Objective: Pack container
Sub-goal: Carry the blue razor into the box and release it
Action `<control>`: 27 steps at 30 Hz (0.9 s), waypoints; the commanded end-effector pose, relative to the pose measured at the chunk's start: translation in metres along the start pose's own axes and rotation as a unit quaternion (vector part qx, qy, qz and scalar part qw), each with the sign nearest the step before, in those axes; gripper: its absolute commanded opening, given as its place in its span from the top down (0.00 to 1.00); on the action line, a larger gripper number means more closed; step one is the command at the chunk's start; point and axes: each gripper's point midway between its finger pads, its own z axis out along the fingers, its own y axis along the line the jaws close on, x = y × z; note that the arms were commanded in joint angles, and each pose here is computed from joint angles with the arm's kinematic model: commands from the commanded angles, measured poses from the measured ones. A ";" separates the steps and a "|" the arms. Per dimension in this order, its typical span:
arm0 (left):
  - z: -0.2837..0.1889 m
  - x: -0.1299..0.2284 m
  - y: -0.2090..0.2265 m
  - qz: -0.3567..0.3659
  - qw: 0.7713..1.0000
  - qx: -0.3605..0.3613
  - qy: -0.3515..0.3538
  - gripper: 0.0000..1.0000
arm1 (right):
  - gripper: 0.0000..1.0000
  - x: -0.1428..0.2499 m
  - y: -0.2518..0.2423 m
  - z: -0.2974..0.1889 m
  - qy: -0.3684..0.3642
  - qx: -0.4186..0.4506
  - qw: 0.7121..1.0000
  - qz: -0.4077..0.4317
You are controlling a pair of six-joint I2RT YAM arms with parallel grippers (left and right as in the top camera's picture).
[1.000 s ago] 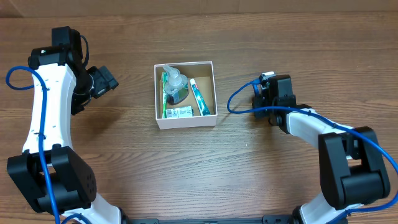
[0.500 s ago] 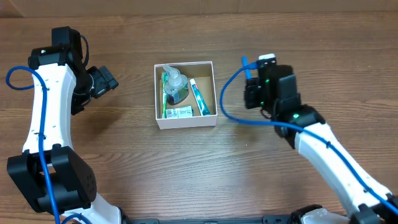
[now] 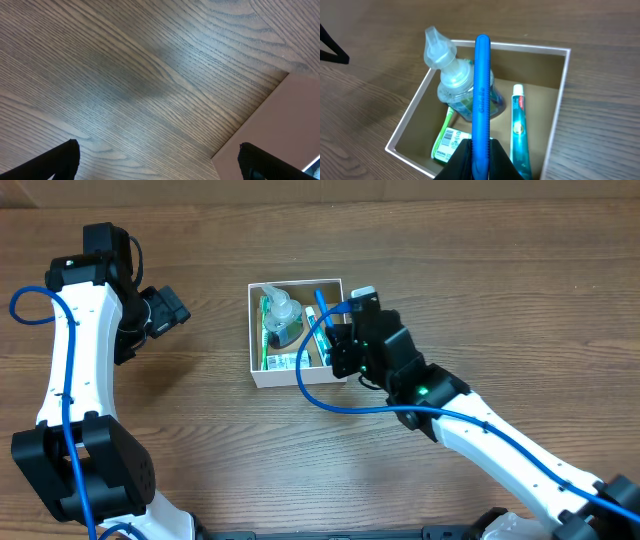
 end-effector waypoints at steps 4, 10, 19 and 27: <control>-0.016 -0.005 0.000 -0.007 1.000 0.010 -0.023 0.00 | 0.85 0.001 -0.001 0.016 0.000 0.009 1.000 0.007; -0.016 -0.005 0.000 -0.007 1.000 0.010 -0.023 0.00 | 0.14 -0.007 0.003 0.017 -0.016 0.000 1.000 0.007; -0.016 -0.005 0.000 -0.007 1.000 0.010 -0.023 0.00 | 0.00 -0.042 0.010 -0.016 -0.072 -0.013 0.997 0.007; -0.016 -0.005 0.000 -0.007 1.000 0.010 -0.023 0.00 | 0.00 -0.083 -0.005 -0.147 -0.170 0.035 0.985 0.021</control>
